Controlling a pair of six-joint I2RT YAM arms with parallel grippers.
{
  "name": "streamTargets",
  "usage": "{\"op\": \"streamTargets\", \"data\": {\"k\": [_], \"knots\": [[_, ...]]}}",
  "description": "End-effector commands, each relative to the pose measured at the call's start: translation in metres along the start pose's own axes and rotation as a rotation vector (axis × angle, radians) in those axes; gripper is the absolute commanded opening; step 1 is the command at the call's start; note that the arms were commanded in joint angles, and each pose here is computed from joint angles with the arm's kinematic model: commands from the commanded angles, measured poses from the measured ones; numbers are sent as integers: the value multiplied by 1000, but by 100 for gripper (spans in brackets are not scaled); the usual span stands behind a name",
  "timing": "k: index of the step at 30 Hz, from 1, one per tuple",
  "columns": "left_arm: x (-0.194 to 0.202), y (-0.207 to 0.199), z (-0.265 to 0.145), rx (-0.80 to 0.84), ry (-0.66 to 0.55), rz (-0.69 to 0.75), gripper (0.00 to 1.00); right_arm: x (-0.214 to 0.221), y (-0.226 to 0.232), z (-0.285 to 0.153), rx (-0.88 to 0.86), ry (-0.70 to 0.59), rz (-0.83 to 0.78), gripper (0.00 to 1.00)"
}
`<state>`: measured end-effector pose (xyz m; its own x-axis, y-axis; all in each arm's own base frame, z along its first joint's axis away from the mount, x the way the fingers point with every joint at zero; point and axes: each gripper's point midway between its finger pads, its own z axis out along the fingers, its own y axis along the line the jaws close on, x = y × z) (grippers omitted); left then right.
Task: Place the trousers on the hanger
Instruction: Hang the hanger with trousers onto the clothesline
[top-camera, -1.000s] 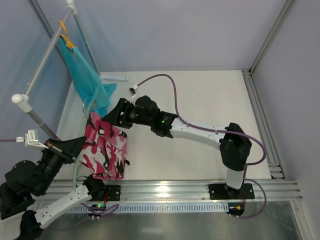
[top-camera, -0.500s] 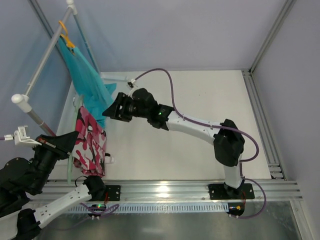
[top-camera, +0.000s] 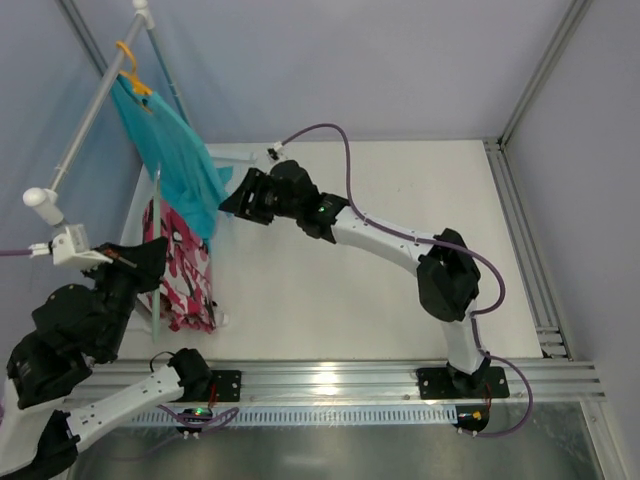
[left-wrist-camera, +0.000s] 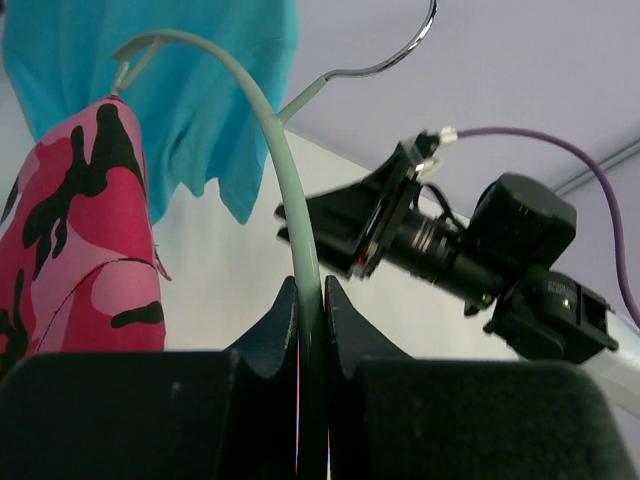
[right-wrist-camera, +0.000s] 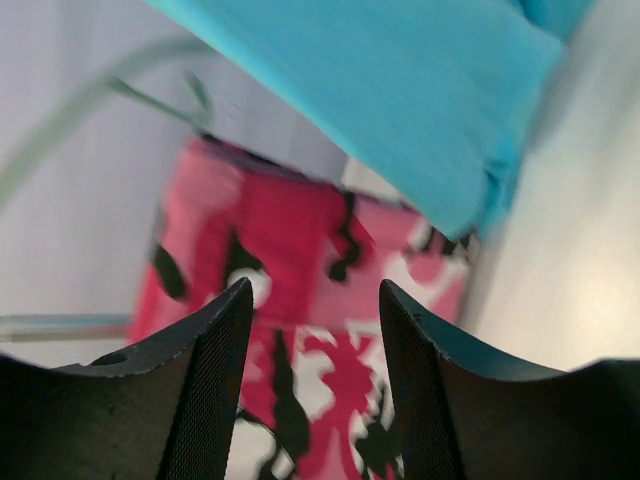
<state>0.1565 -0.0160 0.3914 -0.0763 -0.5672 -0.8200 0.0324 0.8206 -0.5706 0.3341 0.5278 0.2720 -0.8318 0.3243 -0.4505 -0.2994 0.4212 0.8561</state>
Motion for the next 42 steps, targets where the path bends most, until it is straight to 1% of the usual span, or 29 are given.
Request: {"op": "streamTargets", "data": {"k": [1, 2, 3, 5, 6, 8, 9, 13, 15, 16, 17, 21, 27, 31, 35, 42], "knots": [[-37, -51, 33, 23, -176, -53, 0, 11, 1, -31, -37, 15, -32, 56], [-40, -50, 37, -6, -198, -52, 1, 8, 11, -46, -61, 3, -44, 56], [-48, -55, 40, -4, -233, -63, 0, 20, -9, -50, -22, 24, -44, 56], [-47, -52, 47, -57, -267, -59, 0, 21, -6, -68, -30, 20, -71, 56], [-49, -51, 49, -76, -285, -63, 0, 26, -20, -74, -4, 29, -75, 56], [-52, -48, 53, -122, -313, -67, 0, 28, -26, -84, 8, 26, -88, 56], [-54, -42, 53, -162, -333, -74, 0, 27, -28, -94, 10, 20, -91, 56], [-57, -36, 57, -230, -390, -87, 0, 16, -26, -109, 27, -6, -147, 57], [-57, -37, 62, -260, -401, -57, 0, 15, -23, -111, 24, -2, -163, 57], [-56, -35, 63, -289, -397, -3, 0, 15, -19, -114, 12, 0, -167, 57], [-63, -38, 63, -295, -421, -29, 0, 16, -19, -115, 10, 5, -166, 57], [-66, -47, 73, -355, -443, 20, 0, 20, -24, -120, 18, 12, -162, 57], [-74, -44, 79, -423, -483, 45, 0, 23, -30, -126, 47, 20, -169, 57], [-86, -35, 83, -483, -523, 64, 0, 20, -29, -128, 53, 15, -172, 57], [-101, -34, 88, -500, -560, 77, 0, 19, -30, -129, 64, 13, -177, 57], [-117, -29, 91, -525, -602, 103, 0, 20, -31, -124, 67, 19, -168, 57]]}}
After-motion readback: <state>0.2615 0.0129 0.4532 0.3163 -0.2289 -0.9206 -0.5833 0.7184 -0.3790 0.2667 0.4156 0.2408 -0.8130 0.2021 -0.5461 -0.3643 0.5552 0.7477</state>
